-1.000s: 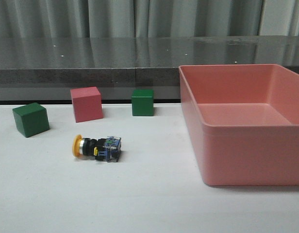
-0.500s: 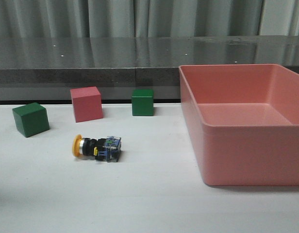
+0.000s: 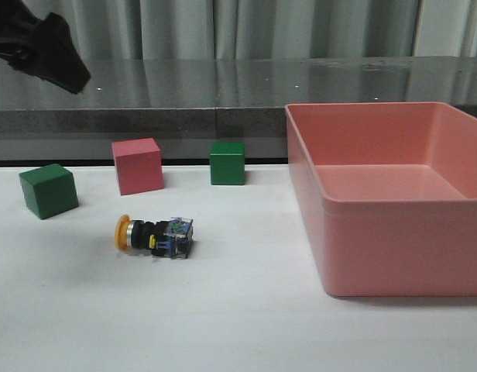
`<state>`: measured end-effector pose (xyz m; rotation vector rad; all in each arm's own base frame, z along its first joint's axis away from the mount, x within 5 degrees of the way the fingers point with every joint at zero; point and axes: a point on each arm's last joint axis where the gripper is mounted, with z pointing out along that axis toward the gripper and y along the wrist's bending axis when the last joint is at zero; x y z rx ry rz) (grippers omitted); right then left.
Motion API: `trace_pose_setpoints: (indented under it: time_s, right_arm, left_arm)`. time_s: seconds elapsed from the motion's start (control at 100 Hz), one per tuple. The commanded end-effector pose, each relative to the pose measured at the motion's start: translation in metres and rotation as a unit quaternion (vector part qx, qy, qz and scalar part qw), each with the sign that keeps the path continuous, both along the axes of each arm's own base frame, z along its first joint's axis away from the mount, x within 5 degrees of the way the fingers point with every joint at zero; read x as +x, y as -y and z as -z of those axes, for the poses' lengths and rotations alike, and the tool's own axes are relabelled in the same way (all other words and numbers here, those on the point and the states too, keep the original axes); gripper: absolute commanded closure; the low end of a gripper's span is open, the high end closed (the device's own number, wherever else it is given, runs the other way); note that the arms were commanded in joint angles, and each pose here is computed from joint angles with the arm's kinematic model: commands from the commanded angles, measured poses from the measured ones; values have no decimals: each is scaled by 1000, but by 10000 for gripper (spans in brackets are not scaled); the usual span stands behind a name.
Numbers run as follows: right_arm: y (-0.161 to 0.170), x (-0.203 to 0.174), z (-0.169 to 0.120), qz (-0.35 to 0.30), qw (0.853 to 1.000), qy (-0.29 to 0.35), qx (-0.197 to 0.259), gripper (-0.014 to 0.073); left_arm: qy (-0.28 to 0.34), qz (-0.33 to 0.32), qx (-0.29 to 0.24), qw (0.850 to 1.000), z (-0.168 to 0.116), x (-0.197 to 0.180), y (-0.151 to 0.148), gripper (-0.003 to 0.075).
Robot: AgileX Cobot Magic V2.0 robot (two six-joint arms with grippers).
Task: Place and stand button with both arms
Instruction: 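Move the left gripper down toward the lying button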
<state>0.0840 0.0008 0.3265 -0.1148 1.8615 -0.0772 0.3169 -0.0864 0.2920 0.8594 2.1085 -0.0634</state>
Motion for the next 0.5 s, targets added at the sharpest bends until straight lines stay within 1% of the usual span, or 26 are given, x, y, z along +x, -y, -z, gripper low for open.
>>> trace_pose_setpoints:
  time_s: [0.0, 0.01, 0.02, 0.08, 0.12, 0.21, 0.25, 0.35, 0.49]
  right_arm:
    - [1, 1, -13, 5, 999, 42, 3, 671]
    - [1, 1, -13, 5, 999, 42, 3, 671]
    - [1, 1, -13, 5, 999, 42, 3, 671]
    - [1, 1, -13, 5, 999, 40, 3, 671]
    - [1, 1, -13, 5, 999, 39, 3, 671]
    - [1, 1, -13, 5, 999, 37, 3, 671]
    - [1, 1, -13, 5, 999, 37, 3, 671]
    - [1, 1, -13, 5, 999, 37, 3, 671]
    - [1, 1, -13, 5, 999, 37, 3, 671]
  left_arm:
    - [21, 99, -38, 994, -24, 1, 12, 50]
    - [19, 104, -49, 993, -24, 2, 12, 50]
    - [23, 121, -41, 992, -23, 3, 12, 50]
    - [17, 193, -52, 980, -22, 1, 14, 50]
    - [19, 245, -47, 968, -20, 0, 14, 50]
    - [22, 311, -42, 949, -15, -1, 8, 50]
    - [26, 331, -41, 942, -12, -1, 5, 50]
    - [19, 366, -66, 928, -2, 3, 1, 50]
    - [-1, 359, -74, 930, 16, 13, -3, 50]
